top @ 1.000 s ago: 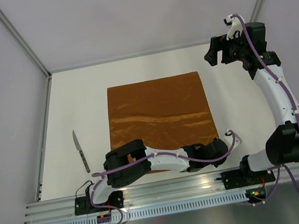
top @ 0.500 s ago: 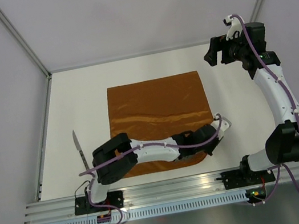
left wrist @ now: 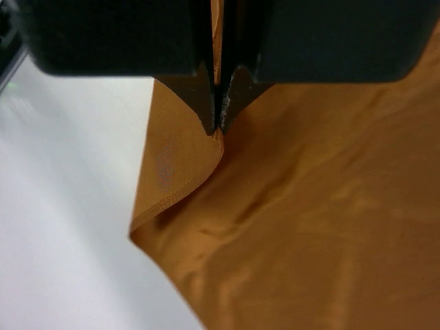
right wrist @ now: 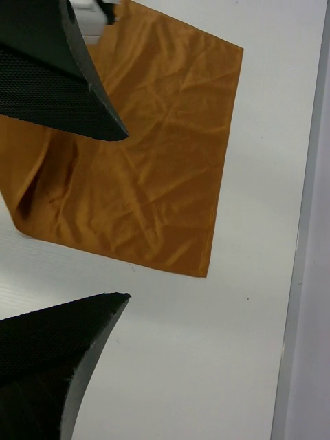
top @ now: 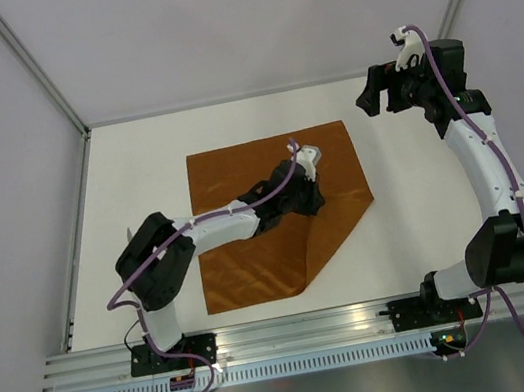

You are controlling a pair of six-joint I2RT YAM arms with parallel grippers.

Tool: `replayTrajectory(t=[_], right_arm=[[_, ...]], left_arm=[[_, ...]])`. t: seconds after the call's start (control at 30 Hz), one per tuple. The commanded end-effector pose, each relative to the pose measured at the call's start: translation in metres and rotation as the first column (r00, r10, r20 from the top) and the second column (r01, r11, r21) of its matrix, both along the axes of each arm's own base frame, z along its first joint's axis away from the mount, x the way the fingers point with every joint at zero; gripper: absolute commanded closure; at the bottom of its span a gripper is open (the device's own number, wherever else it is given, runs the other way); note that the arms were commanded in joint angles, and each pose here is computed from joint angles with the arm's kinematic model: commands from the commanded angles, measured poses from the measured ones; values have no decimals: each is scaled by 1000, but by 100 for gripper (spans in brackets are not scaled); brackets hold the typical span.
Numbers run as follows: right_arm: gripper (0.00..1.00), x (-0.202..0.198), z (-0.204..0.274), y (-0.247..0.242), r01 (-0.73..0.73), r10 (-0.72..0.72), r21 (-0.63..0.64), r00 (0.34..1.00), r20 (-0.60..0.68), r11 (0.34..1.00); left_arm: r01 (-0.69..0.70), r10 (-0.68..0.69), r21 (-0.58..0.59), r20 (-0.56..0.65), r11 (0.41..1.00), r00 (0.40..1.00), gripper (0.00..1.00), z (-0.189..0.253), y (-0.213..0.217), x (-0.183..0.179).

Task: Fold the napkin, place the utensils inside, and roll it up
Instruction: Fold the napkin

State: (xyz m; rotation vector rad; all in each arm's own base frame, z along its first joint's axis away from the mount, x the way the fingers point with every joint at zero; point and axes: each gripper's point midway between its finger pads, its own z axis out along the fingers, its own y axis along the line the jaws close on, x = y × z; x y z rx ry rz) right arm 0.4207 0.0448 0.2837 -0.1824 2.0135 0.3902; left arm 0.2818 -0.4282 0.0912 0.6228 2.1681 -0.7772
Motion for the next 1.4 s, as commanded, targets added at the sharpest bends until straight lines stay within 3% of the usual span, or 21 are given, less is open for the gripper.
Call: replayTrajectory(t=[0.0,0.23,0.63,1.37], right_arm=[[4,-3,-3,2,-3,4,29,1000,-30,1000],[4,-4,-5,6,-25,27,44,999,-45,999],[4,-5,-8,11,-48,51,59,997,-58,997],[4,-1,-14,12,-57,61,59,995,-74,997]], left_arm=[[-88,79,-98,-88,991,993,98,24,26,22],[-247,230,-115,-141,962,963,98,31,93,86],[-427,403,-130,-178,895,898,98,36,177,157],[-548,504,-183,-238,816,830,98,43,249,218]])
